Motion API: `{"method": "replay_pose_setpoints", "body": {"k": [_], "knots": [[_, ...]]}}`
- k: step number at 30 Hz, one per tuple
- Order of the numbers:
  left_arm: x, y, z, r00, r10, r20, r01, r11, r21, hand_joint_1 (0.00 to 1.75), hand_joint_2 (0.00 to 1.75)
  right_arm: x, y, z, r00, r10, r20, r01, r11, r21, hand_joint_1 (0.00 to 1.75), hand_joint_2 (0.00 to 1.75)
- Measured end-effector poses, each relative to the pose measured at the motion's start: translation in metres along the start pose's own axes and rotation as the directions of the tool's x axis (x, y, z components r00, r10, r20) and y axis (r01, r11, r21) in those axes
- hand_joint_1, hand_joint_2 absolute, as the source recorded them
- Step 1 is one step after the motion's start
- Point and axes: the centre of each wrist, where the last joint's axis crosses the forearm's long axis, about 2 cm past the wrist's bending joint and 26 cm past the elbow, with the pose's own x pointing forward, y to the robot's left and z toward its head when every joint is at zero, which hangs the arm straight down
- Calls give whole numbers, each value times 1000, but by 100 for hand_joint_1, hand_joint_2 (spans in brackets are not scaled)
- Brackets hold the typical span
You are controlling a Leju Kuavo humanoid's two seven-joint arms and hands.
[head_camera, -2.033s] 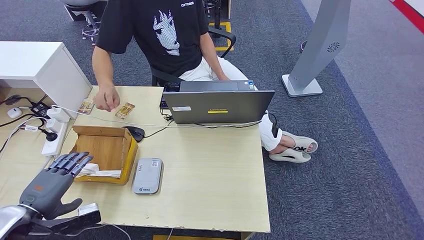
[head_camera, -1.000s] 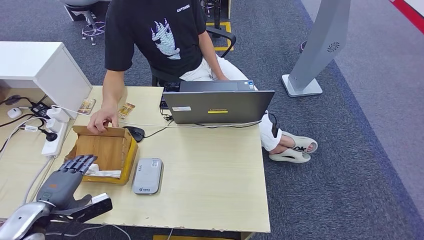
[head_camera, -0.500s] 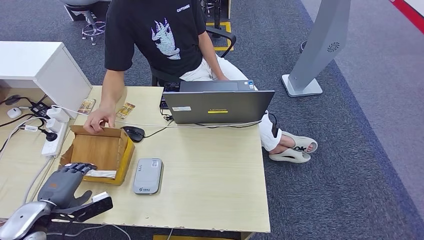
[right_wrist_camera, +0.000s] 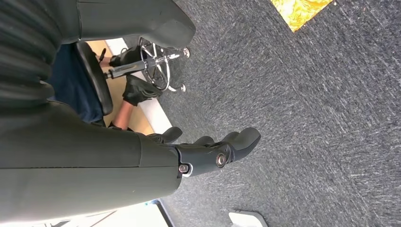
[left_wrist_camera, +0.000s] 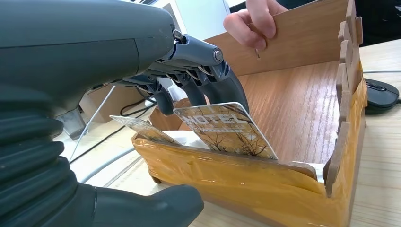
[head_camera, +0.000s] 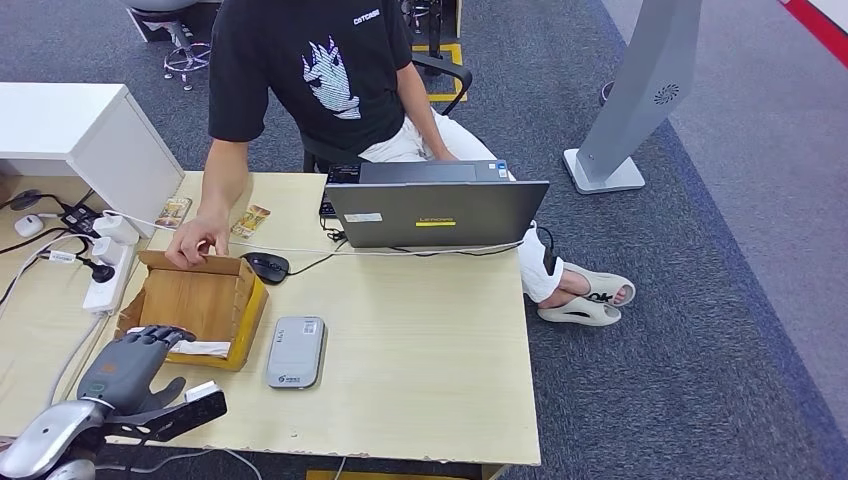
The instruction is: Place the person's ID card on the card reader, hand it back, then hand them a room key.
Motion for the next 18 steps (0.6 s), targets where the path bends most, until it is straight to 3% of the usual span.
{"method": "replay_pose_setpoints", "body": {"k": [2,3,7,10,15,18], "knots": [[0,0,0,1000,0,0,0,1000,0,61,175,0,0,0,1000,0,0,0,1000,0,0,175],[0,0,0,1000,0,0,0,1000,0,69,175,0,0,0,1000,0,0,0,1000,0,0,175],[0,0,-1,1000,0,-1,0,1000,-1,124,175,0,0,0,1000,1,0,-1,1000,-1,0,175],[0,0,-2,1000,1,2,-1,1000,1,152,175,0,0,0,1000,4,3,-4,1000,-1,0,175],[3,3,-8,1000,-4,17,3,999,40,154,175,1,0,0,1000,26,14,-26,1000,-4,0,175],[6,3,-11,1000,-13,19,11,998,67,169,175,1,0,0,999,37,20,-37,999,-6,0,175]]}}
